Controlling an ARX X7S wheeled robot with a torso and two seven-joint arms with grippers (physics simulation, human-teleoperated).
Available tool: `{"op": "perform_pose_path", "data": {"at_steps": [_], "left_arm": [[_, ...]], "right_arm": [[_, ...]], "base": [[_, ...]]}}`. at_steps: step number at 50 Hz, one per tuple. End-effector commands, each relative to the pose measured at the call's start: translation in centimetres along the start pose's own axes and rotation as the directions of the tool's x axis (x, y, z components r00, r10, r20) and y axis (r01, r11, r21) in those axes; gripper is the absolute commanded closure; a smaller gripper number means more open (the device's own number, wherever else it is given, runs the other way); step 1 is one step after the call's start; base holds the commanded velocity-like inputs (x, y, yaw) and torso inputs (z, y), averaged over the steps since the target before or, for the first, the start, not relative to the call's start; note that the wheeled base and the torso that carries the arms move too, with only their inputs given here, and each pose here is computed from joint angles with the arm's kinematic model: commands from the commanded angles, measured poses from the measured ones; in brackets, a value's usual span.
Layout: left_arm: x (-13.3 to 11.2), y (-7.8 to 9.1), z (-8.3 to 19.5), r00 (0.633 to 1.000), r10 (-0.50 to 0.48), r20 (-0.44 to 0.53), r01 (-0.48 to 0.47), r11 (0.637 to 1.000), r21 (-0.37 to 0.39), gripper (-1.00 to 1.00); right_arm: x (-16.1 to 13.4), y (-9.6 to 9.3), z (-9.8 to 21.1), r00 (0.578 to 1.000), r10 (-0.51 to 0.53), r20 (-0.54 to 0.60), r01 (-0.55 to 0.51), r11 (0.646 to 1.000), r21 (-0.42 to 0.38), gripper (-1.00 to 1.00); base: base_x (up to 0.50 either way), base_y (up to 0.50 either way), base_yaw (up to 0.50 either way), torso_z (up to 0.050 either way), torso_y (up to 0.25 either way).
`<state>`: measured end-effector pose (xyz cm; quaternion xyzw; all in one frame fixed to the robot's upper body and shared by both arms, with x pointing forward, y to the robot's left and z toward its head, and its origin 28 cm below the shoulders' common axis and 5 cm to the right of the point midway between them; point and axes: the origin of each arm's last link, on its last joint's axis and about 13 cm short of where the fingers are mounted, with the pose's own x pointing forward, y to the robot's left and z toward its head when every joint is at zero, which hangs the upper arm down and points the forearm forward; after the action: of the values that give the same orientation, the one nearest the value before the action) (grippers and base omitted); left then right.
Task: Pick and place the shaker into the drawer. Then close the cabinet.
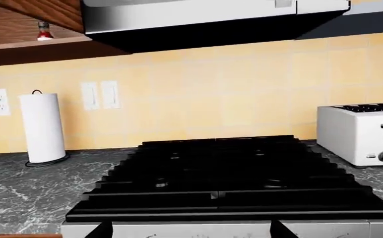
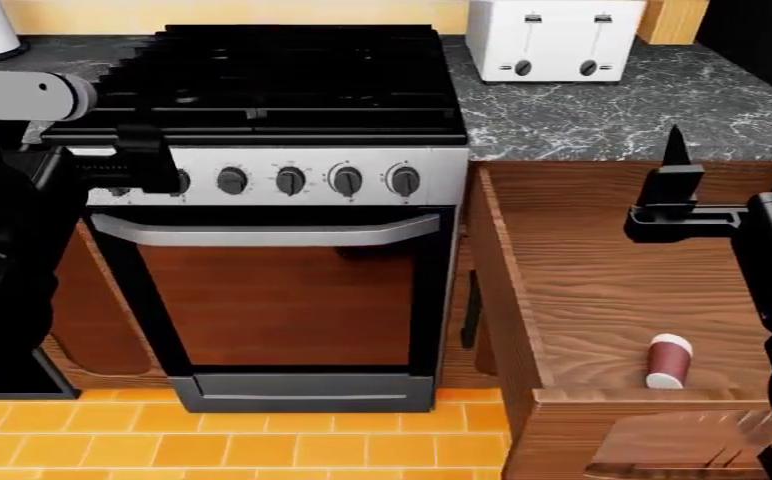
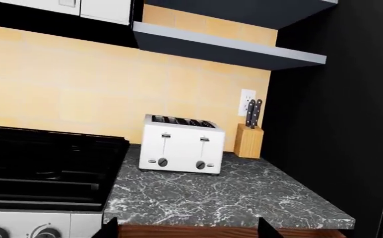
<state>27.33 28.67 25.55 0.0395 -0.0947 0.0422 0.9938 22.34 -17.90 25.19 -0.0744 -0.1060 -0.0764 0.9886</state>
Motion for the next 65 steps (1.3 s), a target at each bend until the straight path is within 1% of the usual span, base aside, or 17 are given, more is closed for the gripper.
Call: {"op": "perform_pose_path", "data": {"at_steps": [1, 9, 27, 44, 56, 65], "left_arm": [[-0.1, 0.0, -0.4, 1.0, 0.003, -0.001, -0.003, 1.0, 0.013, -1.0], [0.0, 0.1, -0.7, 1.0, 0.006, -0.01, -0.005, 1.0, 0.016, -1.0], [-0.1, 0.0, -0.6, 1.0, -0.005, -0.01, 0.005, 1.0, 0.026, -1.0], [-0.7, 0.0, -2.2, 1.0, 0.012, -0.008, -0.012, 1.0, 0.025, -1.0], [-1.0, 0.2, -2.5, 1.0, 0.02, -0.014, -0.02, 1.0, 0.025, -1.0], [-1.4, 0.1, -3.9, 0.999, 0.026, -0.023, -0.026, 0.999, 0.03, -1.0]], "right_arm": [[-0.1, 0.1, 0.0, 1.0, -0.002, 0.006, 0.002, 1.0, 0.0, -1.0], [0.0, 0.2, -0.1, 1.0, 0.0, 0.007, 0.0, 1.0, 0.0, -1.0], [-0.1, 0.2, 0.1, 1.0, 0.0, 0.013, 0.0, 1.0, 0.005, -1.0], [-0.5, 1.0, -0.9, 1.0, 0.018, 0.025, -0.018, 1.0, 0.019, -1.0], [-0.5, 1.0, -1.1, 1.0, 0.015, 0.027, -0.015, 1.0, 0.023, -1.0], [-0.8, 1.5, -2.2, 0.999, 0.024, 0.024, -0.025, 0.999, 0.025, -1.0]], "base": [[0.0, 0.45, 0.0, 0.0, 0.0], [0.0, 0.45, 0.0, 0.0, 0.0], [0.0, 0.45, 0.0, 0.0, 0.0], [0.0, 0.45, 0.0, 0.0, 0.0], [0.0, 0.45, 0.0, 0.0, 0.0], [0.0, 0.45, 0.0, 0.0, 0.0]]}}
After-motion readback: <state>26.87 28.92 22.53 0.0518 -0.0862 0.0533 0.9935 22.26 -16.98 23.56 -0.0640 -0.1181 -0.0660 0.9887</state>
